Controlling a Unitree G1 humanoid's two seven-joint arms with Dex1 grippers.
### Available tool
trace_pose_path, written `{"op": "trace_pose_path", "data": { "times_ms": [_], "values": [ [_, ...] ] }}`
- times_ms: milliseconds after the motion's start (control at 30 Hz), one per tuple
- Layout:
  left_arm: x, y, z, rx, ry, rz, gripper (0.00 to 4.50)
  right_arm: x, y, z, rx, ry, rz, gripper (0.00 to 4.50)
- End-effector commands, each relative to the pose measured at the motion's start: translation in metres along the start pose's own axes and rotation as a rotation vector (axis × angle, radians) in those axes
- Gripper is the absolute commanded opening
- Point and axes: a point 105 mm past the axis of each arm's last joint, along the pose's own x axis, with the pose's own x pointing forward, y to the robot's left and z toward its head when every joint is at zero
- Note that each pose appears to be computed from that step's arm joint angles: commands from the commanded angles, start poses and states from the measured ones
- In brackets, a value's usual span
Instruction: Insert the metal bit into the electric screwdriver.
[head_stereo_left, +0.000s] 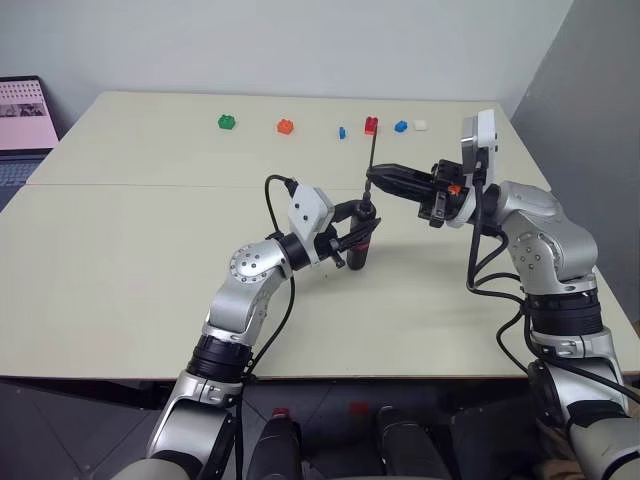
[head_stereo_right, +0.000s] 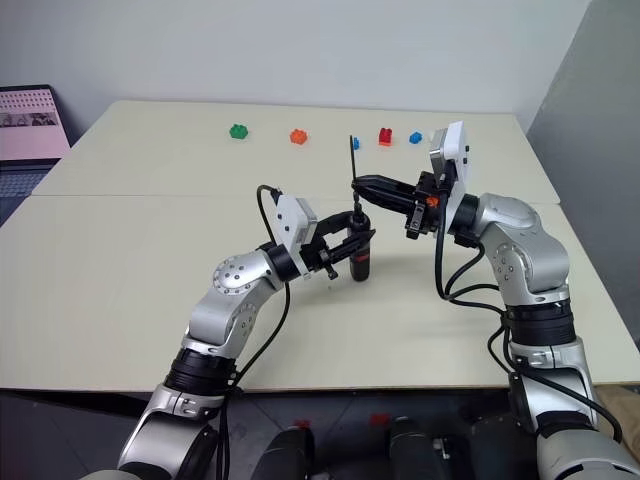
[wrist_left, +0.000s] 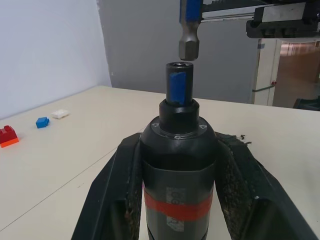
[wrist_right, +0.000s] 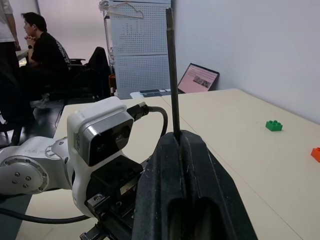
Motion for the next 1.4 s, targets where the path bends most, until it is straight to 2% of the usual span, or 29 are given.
{"op": "trace_pose_path", "data": {
  "times_ms": [33,967,1400],
  "values": [
    [-0.001,-0.001,0.0,0.006,0.003,0.001,1.64,-0.001,0.0,0.01,-0.043,-0.022,-0.002,0.0],
    [-0.001,-0.005,-0.001,0.004,0.004,-0.008,1.64,-0.001,-0.005,0.0,-0.065,0.015,-0.023,0.0],
    [-0.002,-0.004,-0.001,0.005,0.008,-0.003,1.64,-0.001,0.007,-0.008,-0.059,0.076,0.053,0.0]
  ]
}}
